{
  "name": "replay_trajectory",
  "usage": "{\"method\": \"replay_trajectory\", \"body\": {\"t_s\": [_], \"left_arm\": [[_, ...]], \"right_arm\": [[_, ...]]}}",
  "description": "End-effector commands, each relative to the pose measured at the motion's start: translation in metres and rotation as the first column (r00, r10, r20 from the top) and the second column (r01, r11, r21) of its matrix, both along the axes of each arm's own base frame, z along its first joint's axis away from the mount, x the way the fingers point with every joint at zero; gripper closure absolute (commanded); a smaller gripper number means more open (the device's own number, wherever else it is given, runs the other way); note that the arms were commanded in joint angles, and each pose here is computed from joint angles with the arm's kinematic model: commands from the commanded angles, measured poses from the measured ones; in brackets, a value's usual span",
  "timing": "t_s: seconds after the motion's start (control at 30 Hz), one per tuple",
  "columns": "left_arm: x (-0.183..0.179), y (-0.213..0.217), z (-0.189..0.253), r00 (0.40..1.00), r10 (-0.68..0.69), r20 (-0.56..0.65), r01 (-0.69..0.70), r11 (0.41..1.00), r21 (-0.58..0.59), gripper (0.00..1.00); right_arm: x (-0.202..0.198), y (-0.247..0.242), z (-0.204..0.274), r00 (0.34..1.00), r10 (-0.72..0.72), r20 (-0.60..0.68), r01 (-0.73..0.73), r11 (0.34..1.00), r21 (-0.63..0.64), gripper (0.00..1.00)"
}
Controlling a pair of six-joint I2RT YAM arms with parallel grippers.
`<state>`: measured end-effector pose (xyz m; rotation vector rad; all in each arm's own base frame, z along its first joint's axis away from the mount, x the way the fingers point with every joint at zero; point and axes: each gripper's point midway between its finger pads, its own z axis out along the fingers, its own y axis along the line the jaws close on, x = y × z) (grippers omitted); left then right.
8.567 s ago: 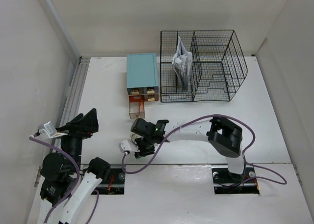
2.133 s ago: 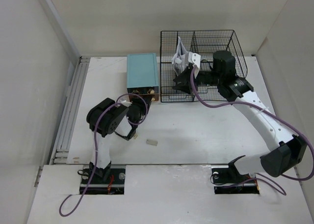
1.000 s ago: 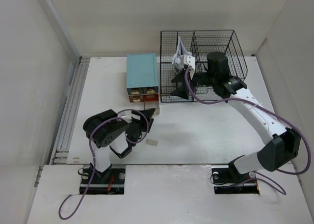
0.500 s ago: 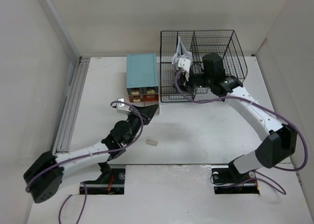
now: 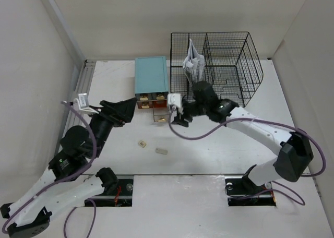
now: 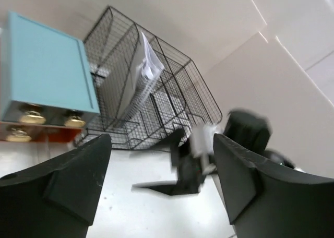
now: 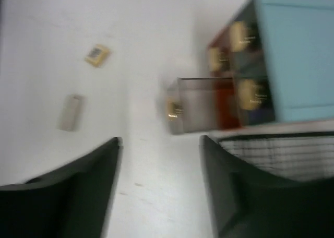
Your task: Organize the desk
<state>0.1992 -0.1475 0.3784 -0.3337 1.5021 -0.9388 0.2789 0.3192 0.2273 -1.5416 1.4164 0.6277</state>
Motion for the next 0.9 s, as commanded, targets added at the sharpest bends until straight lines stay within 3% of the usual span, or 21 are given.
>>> {"method": "replay_trajectory", "body": {"t_s": [0.0, 0.07, 0.13, 0.4, 0.57, 0.87], "left_arm": [[-0.006, 0.029, -0.027, 0.996, 0.074, -0.049, -0.059, 0.964, 0.261, 0.23], [-0.004, 0.044, -0.038, 0.989, 0.137, -0.054, -0.116, 0.949, 0.295, 0.21], [-0.003, 0.050, -0.057, 0.984, 0.168, -0.064, -0.138, 0.933, 0.332, 0.20], [-0.022, 0.085, -0.062, 0.977, 0.210, -0.037, -0.195, 0.952, 0.236, 0.15], [-0.036, 0.105, -0.046, 0.976, 0.218, 0.018, -0.218, 0.969, 0.120, 0.14], [-0.035, 0.104, -0.050, 0.976, 0.218, 0.015, -0.218, 0.968, 0.125, 0.13]], "right_arm": [[-0.042, 0.036, -0.044, 0.994, 0.094, -0.050, -0.096, 0.995, -0.037, 0.40], [-0.053, 0.049, -0.071, 0.989, 0.083, -0.127, -0.092, 0.993, -0.071, 0.61], [-0.068, 0.063, -0.088, 0.981, 0.085, -0.173, -0.104, 0.989, -0.105, 0.69], [-0.108, 0.095, -0.152, 0.951, 0.066, -0.301, -0.136, 0.967, -0.218, 0.60], [-0.100, 0.098, -0.164, 0.952, 0.014, -0.306, -0.096, 0.963, -0.253, 0.58], [-0.089, 0.091, -0.192, 0.954, -0.068, -0.292, -0.032, 0.945, -0.325, 0.53]]}}
